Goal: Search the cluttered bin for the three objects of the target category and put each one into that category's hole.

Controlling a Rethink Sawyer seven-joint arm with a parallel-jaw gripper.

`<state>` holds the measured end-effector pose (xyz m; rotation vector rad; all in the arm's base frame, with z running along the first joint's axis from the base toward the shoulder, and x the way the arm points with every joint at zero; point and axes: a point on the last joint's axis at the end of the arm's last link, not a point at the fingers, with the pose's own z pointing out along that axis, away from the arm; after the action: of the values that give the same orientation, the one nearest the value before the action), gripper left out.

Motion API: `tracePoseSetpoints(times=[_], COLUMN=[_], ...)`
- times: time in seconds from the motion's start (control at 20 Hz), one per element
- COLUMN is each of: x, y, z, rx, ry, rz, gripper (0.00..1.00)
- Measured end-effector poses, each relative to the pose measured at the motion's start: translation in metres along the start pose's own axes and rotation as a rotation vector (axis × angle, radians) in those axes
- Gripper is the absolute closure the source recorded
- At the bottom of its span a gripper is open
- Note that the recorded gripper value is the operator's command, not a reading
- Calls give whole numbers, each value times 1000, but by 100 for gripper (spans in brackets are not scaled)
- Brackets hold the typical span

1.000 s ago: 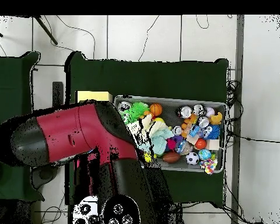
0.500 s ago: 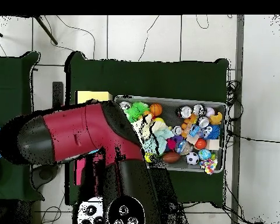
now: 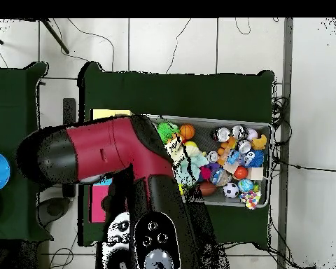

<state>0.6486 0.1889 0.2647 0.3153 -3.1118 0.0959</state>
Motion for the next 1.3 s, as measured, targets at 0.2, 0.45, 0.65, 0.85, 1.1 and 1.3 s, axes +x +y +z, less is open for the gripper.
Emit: tracePoseSetpoints(times=[0.2,0.45,0.65,0.85,1.1,1.3], x=[-1,0,3,5,3,-1], y=[3,10,21,27,28,25], z=[18,39,56,70,83,89], rx=[1,12,22,35,49,57], ry=[-2,-7,-1,11,23,20], rz=[-3,-13,-28,-35,-34,-30], gripper=[100,100,100,100,100,100])
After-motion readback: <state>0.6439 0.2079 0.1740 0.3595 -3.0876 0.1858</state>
